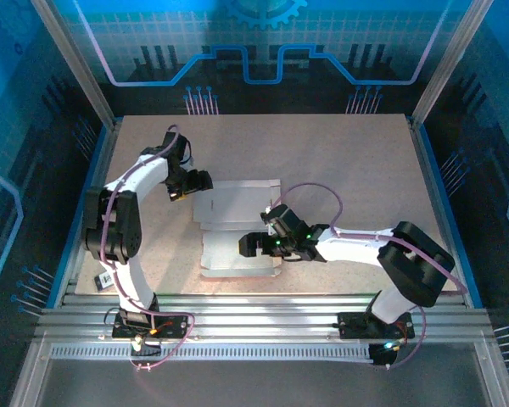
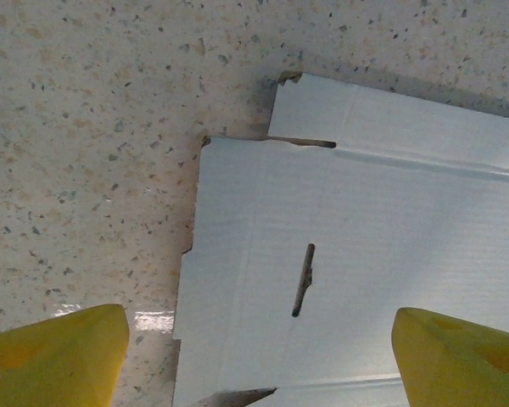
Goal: Fold the paper box
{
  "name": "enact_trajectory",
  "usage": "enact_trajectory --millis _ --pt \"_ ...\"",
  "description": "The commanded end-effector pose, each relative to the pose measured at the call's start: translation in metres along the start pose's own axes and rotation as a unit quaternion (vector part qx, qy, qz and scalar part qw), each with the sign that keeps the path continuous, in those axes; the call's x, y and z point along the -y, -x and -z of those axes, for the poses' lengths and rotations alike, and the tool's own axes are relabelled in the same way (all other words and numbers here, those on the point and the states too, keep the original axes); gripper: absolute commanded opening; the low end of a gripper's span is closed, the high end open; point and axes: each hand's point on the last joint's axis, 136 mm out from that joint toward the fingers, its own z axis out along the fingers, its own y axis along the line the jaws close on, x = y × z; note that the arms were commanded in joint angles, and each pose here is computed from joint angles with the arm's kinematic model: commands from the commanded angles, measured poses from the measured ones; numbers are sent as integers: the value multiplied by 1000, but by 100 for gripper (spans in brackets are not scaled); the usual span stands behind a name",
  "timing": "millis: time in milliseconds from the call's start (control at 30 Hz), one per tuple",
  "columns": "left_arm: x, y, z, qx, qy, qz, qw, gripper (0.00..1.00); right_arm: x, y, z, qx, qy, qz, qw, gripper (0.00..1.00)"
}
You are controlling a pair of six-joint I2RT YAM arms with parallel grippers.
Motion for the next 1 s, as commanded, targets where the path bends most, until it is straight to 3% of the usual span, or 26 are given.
enact_trajectory --millis 0,200,400,767,867,967 --pt "-8 4 -6 -20 16 -27 999 82 2 -4 -6 0 2 -18 1000 100" --pt "-17 1 -24 -65 20 -35 997 79 18 -10 -5 -5 -21 -26 999 100" --pt "-8 0 -37 -106 -24 -42 993 72 22 -14 -5 -10 -27 -24 999 100" --pt "3 -3 -31 -117 -52 -55 990 42 30 -21 -11 -17 -32 -36 999 100" --pt "4 -2 -27 -112 -54 -58 991 27 32 -21 -10 -16 -35 -36 999 100" --pt "7 -5 -24 -115 -61 -58 990 20 33 -22 -8 -15 -36 -36 999 100"
